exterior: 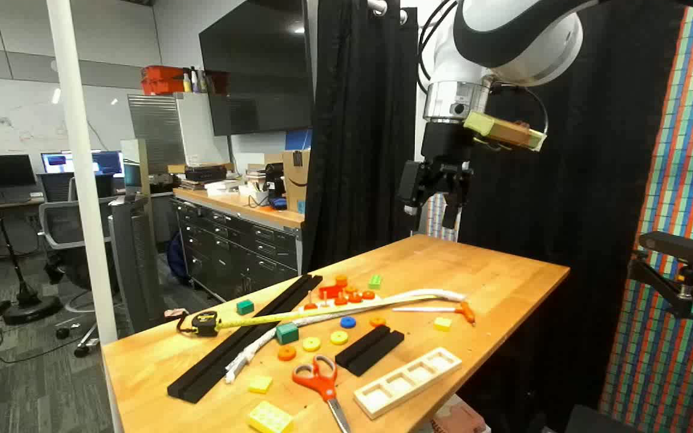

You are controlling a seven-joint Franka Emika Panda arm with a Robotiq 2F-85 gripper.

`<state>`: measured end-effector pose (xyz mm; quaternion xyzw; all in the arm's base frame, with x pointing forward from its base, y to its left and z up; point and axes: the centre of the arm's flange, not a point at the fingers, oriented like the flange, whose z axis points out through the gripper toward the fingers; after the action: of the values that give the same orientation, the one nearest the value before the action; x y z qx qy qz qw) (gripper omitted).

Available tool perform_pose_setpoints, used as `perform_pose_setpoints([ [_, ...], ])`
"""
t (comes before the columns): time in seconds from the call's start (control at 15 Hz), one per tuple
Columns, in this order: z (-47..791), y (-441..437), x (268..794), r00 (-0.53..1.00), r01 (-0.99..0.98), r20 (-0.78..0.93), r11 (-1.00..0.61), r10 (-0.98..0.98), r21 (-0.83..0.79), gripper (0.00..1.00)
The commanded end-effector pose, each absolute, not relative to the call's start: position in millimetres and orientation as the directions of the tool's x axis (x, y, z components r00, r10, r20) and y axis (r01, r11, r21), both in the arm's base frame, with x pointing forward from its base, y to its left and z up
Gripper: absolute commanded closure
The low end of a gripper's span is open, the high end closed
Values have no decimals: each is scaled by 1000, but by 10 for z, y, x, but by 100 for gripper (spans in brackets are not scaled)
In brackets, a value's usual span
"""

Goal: Pick up the yellow block on the right side of the table and put it on top of the green block on the left

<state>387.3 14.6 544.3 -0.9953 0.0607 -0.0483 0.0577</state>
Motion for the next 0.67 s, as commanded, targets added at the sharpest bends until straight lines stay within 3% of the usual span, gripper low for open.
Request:
perform_pose_setpoints([
  [0.0,5469,146,3877,987,-115,94,-986,-126,-121,0],
  [0.6,5469,96,3908,987,-105,109,-987,-119,-119,0],
])
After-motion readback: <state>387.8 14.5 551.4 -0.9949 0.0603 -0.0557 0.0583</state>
